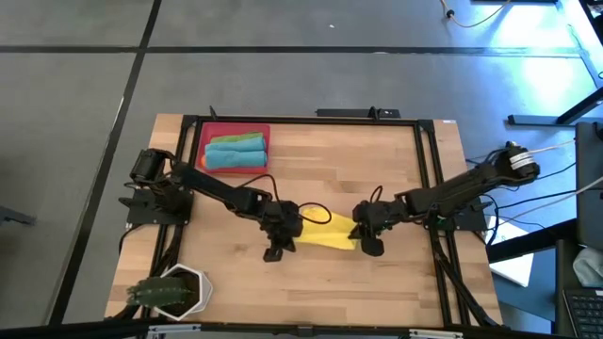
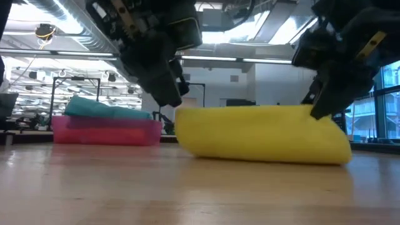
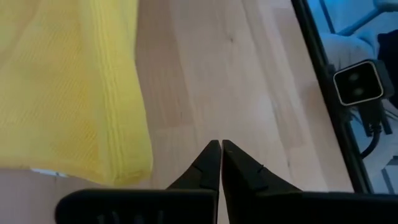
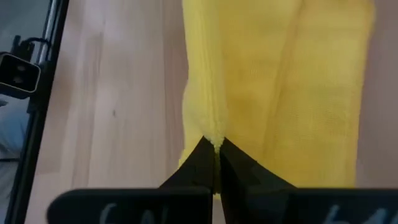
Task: Roll microfiber towels into tight, uniform cylinder then place into a basket
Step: Roll the yellow microfiber towel
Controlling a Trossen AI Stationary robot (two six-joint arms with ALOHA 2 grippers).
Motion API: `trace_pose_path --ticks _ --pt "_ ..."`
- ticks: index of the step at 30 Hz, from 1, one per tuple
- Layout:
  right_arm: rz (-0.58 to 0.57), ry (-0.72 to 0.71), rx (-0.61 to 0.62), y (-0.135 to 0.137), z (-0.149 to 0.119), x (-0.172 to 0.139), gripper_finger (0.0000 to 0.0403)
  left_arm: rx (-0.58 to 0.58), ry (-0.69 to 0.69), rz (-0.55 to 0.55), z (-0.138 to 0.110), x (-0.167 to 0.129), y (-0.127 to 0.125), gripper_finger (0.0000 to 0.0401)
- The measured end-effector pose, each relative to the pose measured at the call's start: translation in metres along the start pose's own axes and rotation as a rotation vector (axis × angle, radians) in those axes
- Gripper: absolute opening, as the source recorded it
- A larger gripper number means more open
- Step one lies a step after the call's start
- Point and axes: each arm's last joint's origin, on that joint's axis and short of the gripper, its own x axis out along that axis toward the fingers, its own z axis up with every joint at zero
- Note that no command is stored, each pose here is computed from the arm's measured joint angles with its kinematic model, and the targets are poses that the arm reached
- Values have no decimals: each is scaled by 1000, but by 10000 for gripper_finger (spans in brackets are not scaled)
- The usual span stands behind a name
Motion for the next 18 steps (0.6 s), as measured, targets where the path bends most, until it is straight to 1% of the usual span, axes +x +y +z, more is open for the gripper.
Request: trace_pose_path --ticks 4,6,9,13,18 --pt "-51 -29 23 6 -2 -12 9 7 -12 0 4 -1 -2 2" --pt "-97 -19 49 6 -5 -16 9 8 -15 9 4 -1 -1 2" --pt "-179 38 95 2 -14 -16 9 15 -25 38 5 -1 0 2" --pt "-270 79 144 -4 -21 -12 10 63 -46 71 7 -2 0 2" --pt "-312 87 179 -7 -23 -6 10 134 -101 94 13 -2 0 2"
